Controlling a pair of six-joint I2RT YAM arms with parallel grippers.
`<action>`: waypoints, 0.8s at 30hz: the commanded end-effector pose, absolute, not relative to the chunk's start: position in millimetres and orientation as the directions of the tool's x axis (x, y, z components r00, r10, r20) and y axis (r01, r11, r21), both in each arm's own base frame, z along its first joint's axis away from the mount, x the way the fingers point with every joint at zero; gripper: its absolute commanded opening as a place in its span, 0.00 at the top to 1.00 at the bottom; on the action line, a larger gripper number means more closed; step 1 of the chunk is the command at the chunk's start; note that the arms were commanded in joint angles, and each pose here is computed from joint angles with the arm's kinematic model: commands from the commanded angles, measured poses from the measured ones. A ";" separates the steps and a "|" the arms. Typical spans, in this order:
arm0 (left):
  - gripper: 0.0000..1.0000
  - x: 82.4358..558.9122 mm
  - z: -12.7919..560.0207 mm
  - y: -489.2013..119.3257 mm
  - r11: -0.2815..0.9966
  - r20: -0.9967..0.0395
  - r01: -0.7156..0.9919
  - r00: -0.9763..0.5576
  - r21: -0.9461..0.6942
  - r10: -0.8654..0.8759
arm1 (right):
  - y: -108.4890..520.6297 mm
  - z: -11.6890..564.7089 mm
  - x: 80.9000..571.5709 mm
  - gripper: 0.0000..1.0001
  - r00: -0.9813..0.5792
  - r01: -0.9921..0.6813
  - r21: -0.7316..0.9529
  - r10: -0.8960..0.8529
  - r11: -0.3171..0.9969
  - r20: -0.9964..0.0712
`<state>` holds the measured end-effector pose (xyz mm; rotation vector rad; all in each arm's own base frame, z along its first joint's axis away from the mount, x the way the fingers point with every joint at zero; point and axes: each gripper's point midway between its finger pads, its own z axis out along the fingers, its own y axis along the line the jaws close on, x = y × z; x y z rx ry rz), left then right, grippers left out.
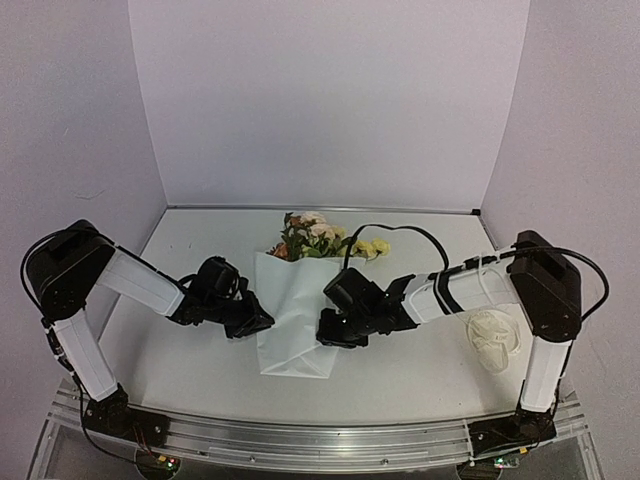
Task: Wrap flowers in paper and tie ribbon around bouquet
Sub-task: Adjust the folded bouquet at the center of the board.
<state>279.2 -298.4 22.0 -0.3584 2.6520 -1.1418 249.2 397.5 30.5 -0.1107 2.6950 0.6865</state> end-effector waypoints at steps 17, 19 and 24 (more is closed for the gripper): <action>0.86 186.6 58.8 -316.1 0.637 -0.196 0.134 -0.980 -0.759 -0.028 | 381.2 -2.2 258.5 0.81 -0.942 -0.035 0.423 0.111 0.905 -0.317; 0.88 180.7 52.4 -312.1 0.636 -0.175 0.116 -0.984 -0.763 -0.030 | 381.3 -2.6 258.4 0.81 -0.942 -0.033 0.423 0.113 0.906 -0.316; 0.91 171.5 32.5 -307.5 0.643 -0.100 0.053 -0.994 -0.764 -0.038 | 383.8 -0.7 259.5 0.81 -0.942 -0.035 0.427 0.113 0.903 -0.316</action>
